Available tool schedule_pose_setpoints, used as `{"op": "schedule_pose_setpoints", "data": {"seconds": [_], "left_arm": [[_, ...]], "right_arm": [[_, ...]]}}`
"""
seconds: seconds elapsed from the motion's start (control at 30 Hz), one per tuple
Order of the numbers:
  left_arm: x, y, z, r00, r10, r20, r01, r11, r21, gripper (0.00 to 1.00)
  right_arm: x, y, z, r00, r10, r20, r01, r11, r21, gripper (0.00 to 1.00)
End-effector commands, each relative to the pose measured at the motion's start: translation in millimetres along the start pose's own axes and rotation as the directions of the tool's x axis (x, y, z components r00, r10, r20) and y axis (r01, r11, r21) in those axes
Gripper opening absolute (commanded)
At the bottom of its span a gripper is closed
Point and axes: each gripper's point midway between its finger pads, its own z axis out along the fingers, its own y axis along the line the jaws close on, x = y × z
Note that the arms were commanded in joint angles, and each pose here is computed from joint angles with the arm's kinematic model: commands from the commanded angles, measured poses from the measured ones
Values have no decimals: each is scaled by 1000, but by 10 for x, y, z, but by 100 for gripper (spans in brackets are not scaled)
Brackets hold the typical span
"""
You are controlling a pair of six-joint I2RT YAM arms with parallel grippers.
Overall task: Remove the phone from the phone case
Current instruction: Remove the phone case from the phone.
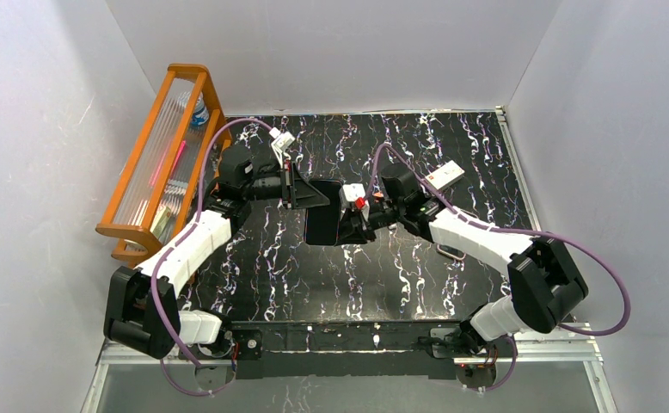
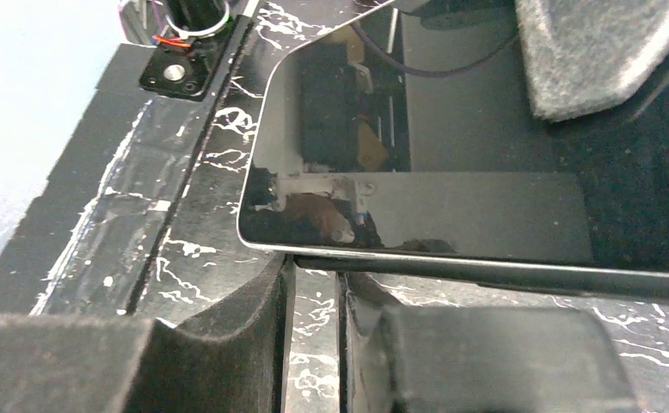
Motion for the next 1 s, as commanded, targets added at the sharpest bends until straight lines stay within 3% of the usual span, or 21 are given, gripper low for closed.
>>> {"op": "schedule_pose_setpoints", "data": {"seconds": [0.0, 0.23, 0.37, 0.57, 0.97], "left_arm": [[-208, -381, -49, 997, 43, 59, -45, 998, 48, 0], [-169, -326, -81, 994, 24, 109, -25, 1000, 10, 0], [-210, -359, -78, 987, -18, 162, 11, 999, 43, 0], [-250, -355, -96, 974, -52, 220, 44, 998, 44, 0], [-305, -415, -119, 943, -106, 315, 93, 994, 58, 0]], "right_arm": [[-237, -280, 1, 984, -177, 11, 174, 976, 134, 1], [-491, -308, -98, 978, -141, 152, 103, 967, 232, 2], [-607, -309, -173, 962, -44, 268, -32, 962, 272, 10], [-842, -289, -297, 895, 30, 445, -183, 934, 306, 29], [-1107, -276, -464, 732, 164, 661, -405, 885, 230, 41]]}}
